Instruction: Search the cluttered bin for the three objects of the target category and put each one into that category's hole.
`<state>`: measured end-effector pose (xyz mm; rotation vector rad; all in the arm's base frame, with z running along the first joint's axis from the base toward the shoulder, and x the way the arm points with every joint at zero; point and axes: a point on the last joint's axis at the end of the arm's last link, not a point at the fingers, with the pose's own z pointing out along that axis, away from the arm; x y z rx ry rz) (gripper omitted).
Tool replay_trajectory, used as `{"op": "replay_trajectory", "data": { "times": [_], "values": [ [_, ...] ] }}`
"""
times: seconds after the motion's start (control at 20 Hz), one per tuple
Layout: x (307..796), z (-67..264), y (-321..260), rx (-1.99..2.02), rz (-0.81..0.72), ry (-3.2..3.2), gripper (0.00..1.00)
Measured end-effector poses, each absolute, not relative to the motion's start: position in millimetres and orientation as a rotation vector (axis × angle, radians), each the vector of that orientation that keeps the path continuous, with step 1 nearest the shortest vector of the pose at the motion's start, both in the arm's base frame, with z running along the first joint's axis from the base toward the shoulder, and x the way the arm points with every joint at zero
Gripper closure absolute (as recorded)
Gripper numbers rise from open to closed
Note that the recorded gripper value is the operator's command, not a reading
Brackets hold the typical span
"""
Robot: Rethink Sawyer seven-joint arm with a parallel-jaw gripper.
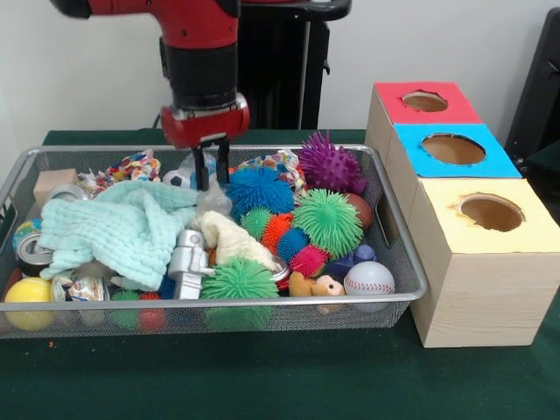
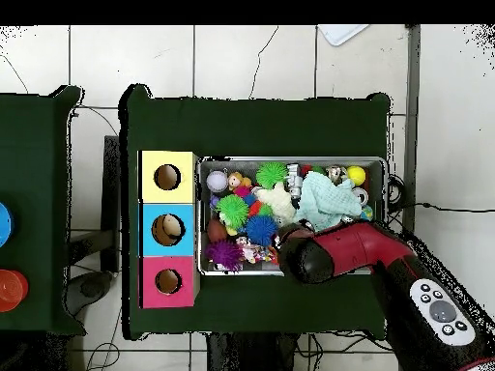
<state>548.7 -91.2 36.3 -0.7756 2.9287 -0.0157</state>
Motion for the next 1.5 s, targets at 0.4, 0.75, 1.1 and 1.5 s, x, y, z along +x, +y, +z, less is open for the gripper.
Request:
{"op": "replay_trajectory", "data": {
  "times": [0.4,0.75,1.1,1.5],
  "values": [
    [531,133,-37,-0.807,-0.118,3.116,1.00],
    [513,190,43,-0.891,-0.158,3.160,1.00],
    [485,188,98,-0.959,-0.079,3.140,1.00],
    [453,153,106,-0.914,0.004,3.081,1.00]
  ]
}}
